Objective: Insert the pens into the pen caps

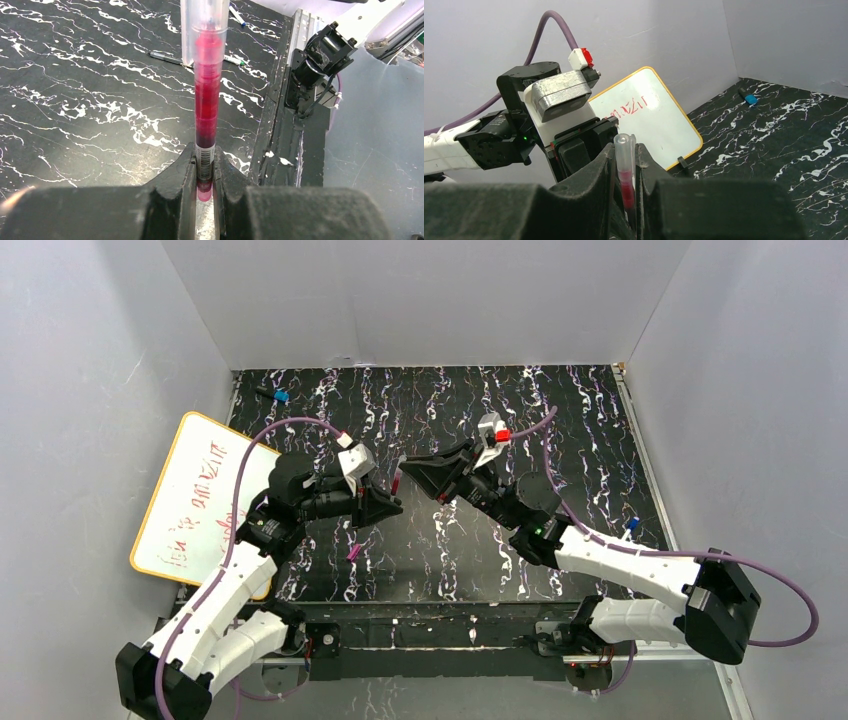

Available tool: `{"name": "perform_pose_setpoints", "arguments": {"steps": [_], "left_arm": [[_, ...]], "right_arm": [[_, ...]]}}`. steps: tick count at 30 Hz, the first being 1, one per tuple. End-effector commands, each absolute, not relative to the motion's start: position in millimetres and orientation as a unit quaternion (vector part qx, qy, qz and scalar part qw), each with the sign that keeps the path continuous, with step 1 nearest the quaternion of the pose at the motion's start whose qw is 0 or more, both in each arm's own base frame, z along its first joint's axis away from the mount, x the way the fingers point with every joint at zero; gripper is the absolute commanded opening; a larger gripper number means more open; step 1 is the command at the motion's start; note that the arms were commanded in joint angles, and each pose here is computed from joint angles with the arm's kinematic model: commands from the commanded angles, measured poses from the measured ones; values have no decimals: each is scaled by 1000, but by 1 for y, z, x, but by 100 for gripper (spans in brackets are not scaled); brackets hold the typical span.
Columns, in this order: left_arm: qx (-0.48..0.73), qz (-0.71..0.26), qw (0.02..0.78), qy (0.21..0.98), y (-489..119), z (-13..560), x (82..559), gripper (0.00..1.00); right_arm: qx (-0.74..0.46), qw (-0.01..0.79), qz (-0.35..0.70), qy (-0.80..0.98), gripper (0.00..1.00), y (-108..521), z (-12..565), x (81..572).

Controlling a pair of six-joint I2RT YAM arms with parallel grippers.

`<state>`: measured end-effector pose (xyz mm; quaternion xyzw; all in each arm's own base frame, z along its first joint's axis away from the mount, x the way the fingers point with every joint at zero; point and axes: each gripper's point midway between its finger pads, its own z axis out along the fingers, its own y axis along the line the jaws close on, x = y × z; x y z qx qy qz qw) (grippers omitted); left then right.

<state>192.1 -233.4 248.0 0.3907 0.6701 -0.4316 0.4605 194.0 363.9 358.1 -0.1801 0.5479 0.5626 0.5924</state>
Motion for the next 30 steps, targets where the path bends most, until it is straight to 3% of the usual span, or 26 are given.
{"name": "perform_pose_setpoints", "arguments": {"steps": [1,5,10,30], "left_arm": [[396,-404,522,638,-231,276,207,0],[393,-406,514,646,-231,264,206,0],[389,-408,507,652,-231,254,206,0],[389,-436,488,648,-238,251,198,0]], "right_arm": [[-221,554,560,575,7,374,336,181],[-212,567,558,568,35,371,347,184],[-206,586,551,558,54,363,362,185],[-220,604,565,517,59,388,389,194]]}}
